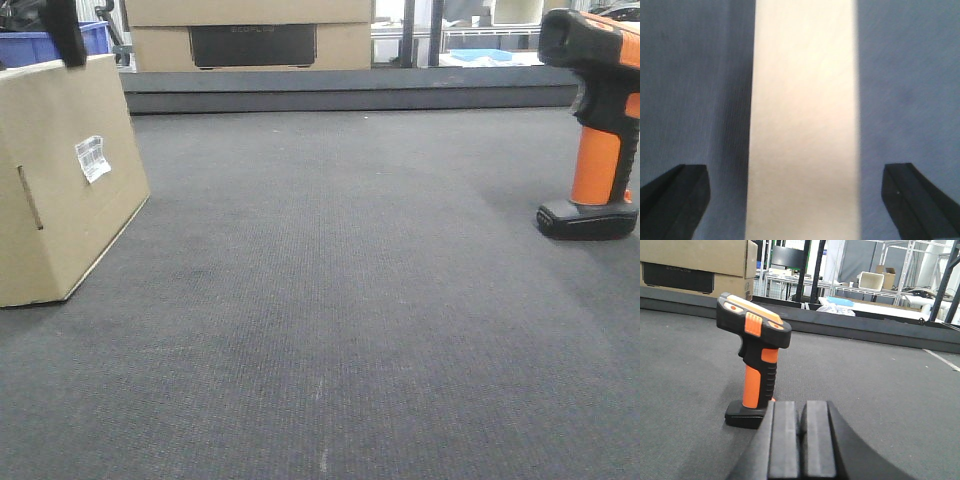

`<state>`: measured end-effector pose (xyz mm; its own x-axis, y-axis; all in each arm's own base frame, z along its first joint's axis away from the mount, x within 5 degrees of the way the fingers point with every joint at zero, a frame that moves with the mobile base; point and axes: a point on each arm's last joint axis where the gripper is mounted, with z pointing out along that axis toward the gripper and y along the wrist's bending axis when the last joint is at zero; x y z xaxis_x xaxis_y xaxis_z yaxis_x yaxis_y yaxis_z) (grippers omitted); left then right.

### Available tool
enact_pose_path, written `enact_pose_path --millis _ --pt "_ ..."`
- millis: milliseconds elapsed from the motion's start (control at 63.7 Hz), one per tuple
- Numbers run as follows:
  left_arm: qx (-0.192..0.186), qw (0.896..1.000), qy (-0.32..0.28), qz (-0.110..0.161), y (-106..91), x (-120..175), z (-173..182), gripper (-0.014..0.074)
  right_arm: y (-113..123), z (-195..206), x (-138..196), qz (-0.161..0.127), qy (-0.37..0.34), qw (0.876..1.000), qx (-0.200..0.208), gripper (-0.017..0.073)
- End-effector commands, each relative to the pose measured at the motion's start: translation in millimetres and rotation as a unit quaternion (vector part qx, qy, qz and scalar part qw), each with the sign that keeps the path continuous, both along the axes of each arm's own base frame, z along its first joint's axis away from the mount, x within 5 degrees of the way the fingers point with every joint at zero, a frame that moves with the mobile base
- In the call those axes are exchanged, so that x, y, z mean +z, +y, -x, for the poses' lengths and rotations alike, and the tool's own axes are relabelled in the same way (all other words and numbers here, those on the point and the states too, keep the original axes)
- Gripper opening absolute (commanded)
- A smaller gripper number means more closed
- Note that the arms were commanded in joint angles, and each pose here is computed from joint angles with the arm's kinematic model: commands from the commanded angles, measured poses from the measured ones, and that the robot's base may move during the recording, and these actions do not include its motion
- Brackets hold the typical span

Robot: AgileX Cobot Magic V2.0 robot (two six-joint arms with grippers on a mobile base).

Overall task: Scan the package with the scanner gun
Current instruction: 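Grasp the cardboard box with the left gripper and lift it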

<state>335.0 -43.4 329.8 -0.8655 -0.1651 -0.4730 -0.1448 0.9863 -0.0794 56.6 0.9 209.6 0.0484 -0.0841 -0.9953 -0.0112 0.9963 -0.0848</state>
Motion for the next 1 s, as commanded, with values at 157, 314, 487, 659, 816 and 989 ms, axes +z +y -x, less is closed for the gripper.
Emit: enact_pose_path --millis 157,314,487,659,816,989 --pt "-0.006 0.997 0.077 -0.015 -2.3 -27 -8 0.0599 0 0 2 0.003 -0.013 1.0 -0.002 -0.0167" --pt "-0.007 0.996 0.086 -0.015 -2.7 -31 -9 0.058 0 0 2 0.003 -0.013 1.0 -0.002 -0.0167" --pt "-0.007 0.996 0.093 -0.007 -4.2 -32 -8 0.0333 0 0 2 0.003 -0.013 1.0 -0.002 -0.0167" --pt "-0.006 0.996 0.094 -0.006 -4.2 -32 -8 -0.0117 0 0 2 0.003 -0.013 1.0 -0.002 -0.0167" --pt "-0.007 0.996 0.088 0.011 -6.8 -26 -7 -0.0111 0 0 2 0.003 -0.013 1.0 -0.002 -0.0167" --pt "-0.007 0.995 0.039 0.086 -17.7 2 -6 -0.0111 0 0 2 0.003 -0.013 1.0 -0.002 -0.0167"
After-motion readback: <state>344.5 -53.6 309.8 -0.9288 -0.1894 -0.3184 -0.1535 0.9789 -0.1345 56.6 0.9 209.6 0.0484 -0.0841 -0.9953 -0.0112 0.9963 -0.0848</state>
